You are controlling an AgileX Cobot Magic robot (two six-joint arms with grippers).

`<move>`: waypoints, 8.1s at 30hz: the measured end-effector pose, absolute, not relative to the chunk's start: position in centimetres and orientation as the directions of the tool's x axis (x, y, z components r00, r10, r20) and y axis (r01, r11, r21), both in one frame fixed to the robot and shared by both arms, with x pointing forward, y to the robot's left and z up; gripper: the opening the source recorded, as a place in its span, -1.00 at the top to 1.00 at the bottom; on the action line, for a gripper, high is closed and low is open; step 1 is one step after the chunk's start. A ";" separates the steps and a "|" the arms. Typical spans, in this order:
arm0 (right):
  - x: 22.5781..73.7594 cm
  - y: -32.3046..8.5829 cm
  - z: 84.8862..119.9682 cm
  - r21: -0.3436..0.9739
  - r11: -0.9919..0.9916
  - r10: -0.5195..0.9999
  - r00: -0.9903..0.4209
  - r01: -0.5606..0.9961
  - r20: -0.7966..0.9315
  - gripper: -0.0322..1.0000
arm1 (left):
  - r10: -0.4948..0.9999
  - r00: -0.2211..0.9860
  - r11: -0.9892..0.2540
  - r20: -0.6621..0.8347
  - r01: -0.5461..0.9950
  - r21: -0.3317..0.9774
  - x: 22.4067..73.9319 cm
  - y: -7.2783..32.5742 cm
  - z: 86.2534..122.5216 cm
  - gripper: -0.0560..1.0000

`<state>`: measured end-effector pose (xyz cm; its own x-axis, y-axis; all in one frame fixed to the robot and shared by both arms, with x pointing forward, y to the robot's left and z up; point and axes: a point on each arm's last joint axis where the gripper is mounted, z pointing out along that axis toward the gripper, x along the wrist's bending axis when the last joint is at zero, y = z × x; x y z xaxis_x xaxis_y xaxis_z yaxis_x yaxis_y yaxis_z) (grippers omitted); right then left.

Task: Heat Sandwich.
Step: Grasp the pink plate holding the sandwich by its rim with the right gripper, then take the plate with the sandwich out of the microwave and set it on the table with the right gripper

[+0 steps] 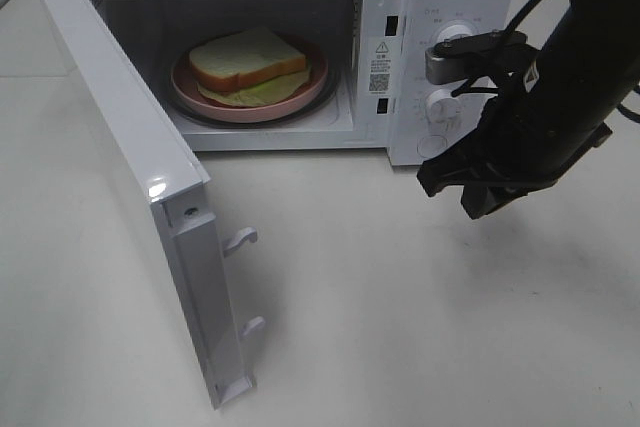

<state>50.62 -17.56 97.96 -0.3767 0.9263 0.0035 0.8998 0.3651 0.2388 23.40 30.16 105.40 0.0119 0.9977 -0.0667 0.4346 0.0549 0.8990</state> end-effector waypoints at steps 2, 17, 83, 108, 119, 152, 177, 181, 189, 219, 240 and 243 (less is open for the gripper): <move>50.6 -17.6 98.1 0.232 0.408 0.909 -0.417 0.883 -0.008 0.64 | 0.998 0.012 0.055 -0.067 0.435 0.899 23.4 30.2 105.4 -0.95; 50.3 -17.8 98.2 0.117 0.922 0.383 -0.915 0.369 -0.128 0.55 | 0.998 0.012 0.055 -0.067 0.435 0.899 23.4 30.2 105.4 -0.95; 55.4 -10.1 101.4 0.036 0.968 -0.201 -0.855 -0.248 -0.479 -0.75 | 0.998 0.012 0.055 -0.067 0.435 0.899 23.4 30.2 105.4 -0.95; 60.3 -3.1 98.6 0.120 0.941 -0.198 -0.804 -0.315 -0.561 -0.67 | 0.998 0.012 0.055 -0.067 0.435 0.899 23.4 30.2 105.4 -0.95; 62.3 -1.5 95.9 0.136 0.941 -0.188 -0.814 -0.309 -0.550 -0.64 | 0.998 0.012 0.055 -0.067 0.435 0.899 23.4 30.2 105.4 -0.95; 65.3 0.7 91.3 0.163 0.949 -0.154 -0.847 -0.270 -0.509 -0.42 | 0.998 0.012 0.055 -0.067 0.435 0.899 23.4 30.2 105.4 -0.95; 65.8 0.2 91.5 0.217 0.957 -0.060 -0.864 -0.192 -0.500 0.83 | 0.998 0.012 0.055 -0.067 0.435 0.899 23.4 30.2 105.4 -0.95; 65.8 0.2 91.4 0.202 0.956 -0.085 -0.861 -0.212 -0.501 0.83 | 0.998 0.012 0.055 -0.067 0.435 0.899 23.4 30.2 105.4 -0.95; 65.3 -0.2 92.3 0.141 0.949 -0.186 -0.860 -0.283 -0.475 0.83 | 0.998 0.012 0.054 -0.066 0.435 0.899 23.4 30.2 105.4 -0.95; 59.2 -3.9 95.3 0.043 0.830 -0.479 -0.749 -0.557 -0.458 0.83 | 0.998 0.013 0.052 -0.064 0.435 0.899 23.4 30.2 105.4 -0.95; 53.9 -7.2 96.4 0.072 0.825 -0.489 -0.771 -0.561 -0.409 0.83 | 0.998 0.013 0.052 -0.064 0.435 0.899 23.4 30.2 105.4 -0.95; 52.7 -8.0 96.5 0.084 0.829 -0.482 -0.782 -0.553 -0.394 0.83 | 0.998 0.013 0.052 -0.064 0.435 0.899 23.4 30.2 105.4 -0.95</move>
